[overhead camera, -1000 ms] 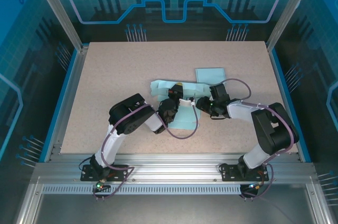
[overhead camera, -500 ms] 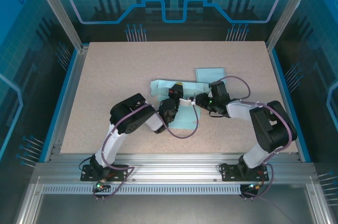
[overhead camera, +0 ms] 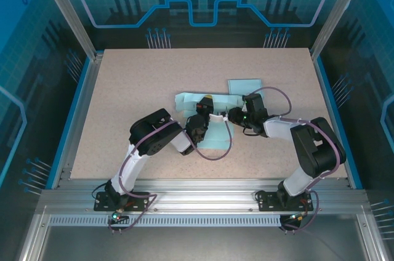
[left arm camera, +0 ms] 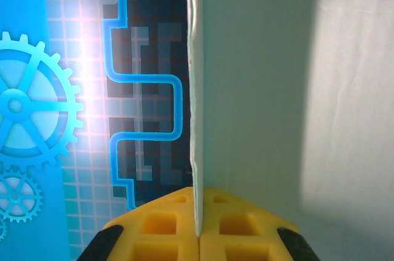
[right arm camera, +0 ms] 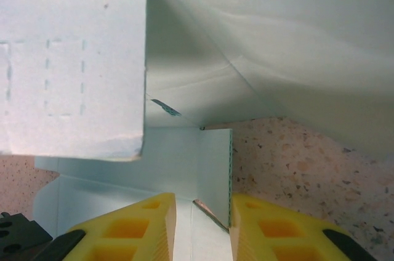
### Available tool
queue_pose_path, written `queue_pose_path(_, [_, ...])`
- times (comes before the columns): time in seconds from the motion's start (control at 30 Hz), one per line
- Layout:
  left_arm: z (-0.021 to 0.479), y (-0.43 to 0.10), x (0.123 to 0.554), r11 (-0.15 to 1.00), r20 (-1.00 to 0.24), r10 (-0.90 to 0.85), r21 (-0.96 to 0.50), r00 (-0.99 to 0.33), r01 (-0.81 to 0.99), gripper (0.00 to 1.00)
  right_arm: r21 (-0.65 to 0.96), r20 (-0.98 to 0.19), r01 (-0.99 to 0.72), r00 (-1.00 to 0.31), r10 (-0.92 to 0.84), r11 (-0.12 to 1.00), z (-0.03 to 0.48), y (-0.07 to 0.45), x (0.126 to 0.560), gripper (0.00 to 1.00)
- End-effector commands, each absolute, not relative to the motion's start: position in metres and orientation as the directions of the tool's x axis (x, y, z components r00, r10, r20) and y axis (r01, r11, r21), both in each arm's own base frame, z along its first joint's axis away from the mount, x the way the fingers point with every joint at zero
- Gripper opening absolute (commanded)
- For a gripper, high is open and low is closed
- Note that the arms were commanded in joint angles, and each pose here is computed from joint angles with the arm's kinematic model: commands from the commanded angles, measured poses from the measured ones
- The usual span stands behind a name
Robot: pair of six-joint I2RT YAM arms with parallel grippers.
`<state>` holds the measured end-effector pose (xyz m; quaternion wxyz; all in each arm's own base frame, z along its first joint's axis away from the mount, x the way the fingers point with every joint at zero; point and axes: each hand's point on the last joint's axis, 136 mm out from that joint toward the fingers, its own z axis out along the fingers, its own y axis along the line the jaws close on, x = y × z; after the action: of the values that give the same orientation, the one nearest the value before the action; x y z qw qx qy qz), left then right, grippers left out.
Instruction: Fold the paper box
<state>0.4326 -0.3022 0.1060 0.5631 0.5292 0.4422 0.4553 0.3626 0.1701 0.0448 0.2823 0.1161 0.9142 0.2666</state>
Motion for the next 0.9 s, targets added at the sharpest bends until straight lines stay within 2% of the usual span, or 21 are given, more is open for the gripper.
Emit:
queue_pose_path(0.0, [0.072,-0.312,0.427,-0.072,0.063,0.970,0.997,0.233,0.029,0.00,0.629,-0.536,-0.107,-0.777,0.330,0.770,0.087,0.211,0.379,0.29])
queue_pose_path(0.13, [0.073,-0.312,0.428,-0.069,0.061,0.971,0.997,0.232,0.027,0.00,0.644,-0.533,-0.125,-0.781,0.325,0.755,0.087,0.219,0.378,0.25])
queue_pose_path(0.57, [0.081,-0.315,0.427,-0.046,0.040,0.971,0.999,0.236,0.018,0.00,0.658,-0.571,-0.179,-0.751,0.330,0.732,0.097,0.233,0.373,0.26])
queue_pose_path(0.7, [0.095,-0.319,0.427,-0.011,0.011,0.972,1.000,0.236,0.000,0.00,0.631,-0.594,-0.177,-0.736,0.324,0.755,0.106,0.229,0.372,0.25])
queue_pose_path(0.87, [0.120,-0.328,0.424,0.044,-0.035,0.969,0.998,0.246,-0.033,0.00,0.558,-0.633,-0.132,-0.706,0.317,0.819,0.115,0.204,0.365,0.16])
